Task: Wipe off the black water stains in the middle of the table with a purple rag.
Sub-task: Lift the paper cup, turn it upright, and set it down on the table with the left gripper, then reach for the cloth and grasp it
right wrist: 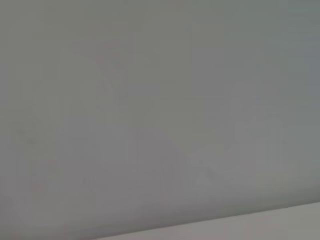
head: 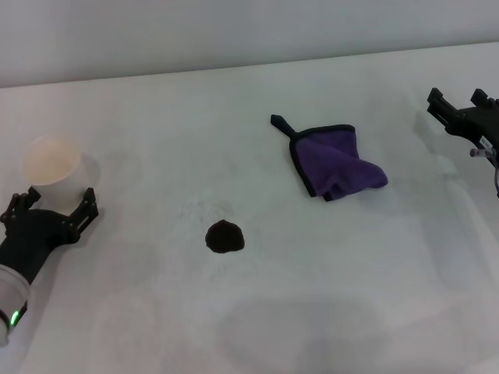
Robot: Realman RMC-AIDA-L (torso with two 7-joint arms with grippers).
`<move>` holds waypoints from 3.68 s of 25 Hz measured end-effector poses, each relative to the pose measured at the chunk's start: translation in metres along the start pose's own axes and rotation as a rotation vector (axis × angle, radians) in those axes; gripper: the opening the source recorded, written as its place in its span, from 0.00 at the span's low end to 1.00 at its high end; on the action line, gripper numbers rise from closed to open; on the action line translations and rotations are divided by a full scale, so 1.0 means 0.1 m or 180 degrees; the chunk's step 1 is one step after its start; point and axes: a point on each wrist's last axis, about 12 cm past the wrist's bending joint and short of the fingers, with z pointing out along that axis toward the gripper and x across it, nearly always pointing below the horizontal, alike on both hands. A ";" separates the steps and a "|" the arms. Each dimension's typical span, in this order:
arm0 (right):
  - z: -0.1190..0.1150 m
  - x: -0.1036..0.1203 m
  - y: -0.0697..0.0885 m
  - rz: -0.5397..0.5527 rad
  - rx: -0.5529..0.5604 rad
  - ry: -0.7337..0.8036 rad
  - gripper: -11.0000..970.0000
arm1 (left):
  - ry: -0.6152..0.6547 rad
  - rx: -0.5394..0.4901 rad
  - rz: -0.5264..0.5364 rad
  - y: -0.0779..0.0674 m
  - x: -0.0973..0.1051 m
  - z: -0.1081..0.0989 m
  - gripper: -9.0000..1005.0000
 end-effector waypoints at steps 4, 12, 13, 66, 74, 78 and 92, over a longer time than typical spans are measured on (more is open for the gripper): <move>-0.01 0.01 0.01 0.0011 -0.0008 0.0005 0.90 | -0.0045 -0.0023 -0.0102 -0.01 0.04 -0.08 0.89; 0.03 -0.07 0.06 0.0276 -0.0347 0.0039 0.90 | -0.0271 -0.0267 -0.0384 0.02 0.13 -0.36 0.89; 0.06 -0.11 0.08 0.0248 -0.0490 0.0069 0.90 | -0.0309 -0.0318 -0.0417 0.03 0.15 -0.40 0.89; 0.76 -1.05 1.48 -0.2394 -0.1243 0.2915 0.85 | -0.0959 -0.0739 -0.0819 0.59 -0.35 -0.10 0.89; 0.76 -0.97 1.44 -0.2456 -0.1186 0.3003 0.74 | -0.1021 -0.0671 -0.0819 0.55 -0.44 0.00 0.89; 0.75 -0.95 1.46 -0.2435 -0.1209 0.3001 0.62 | -0.1026 -0.0664 -0.0812 0.55 -0.46 0.01 0.89; 0.75 -0.94 1.45 -0.2310 -0.1175 0.3064 0.34 | -0.0994 -0.0710 -0.0798 0.59 -0.42 -0.03 0.89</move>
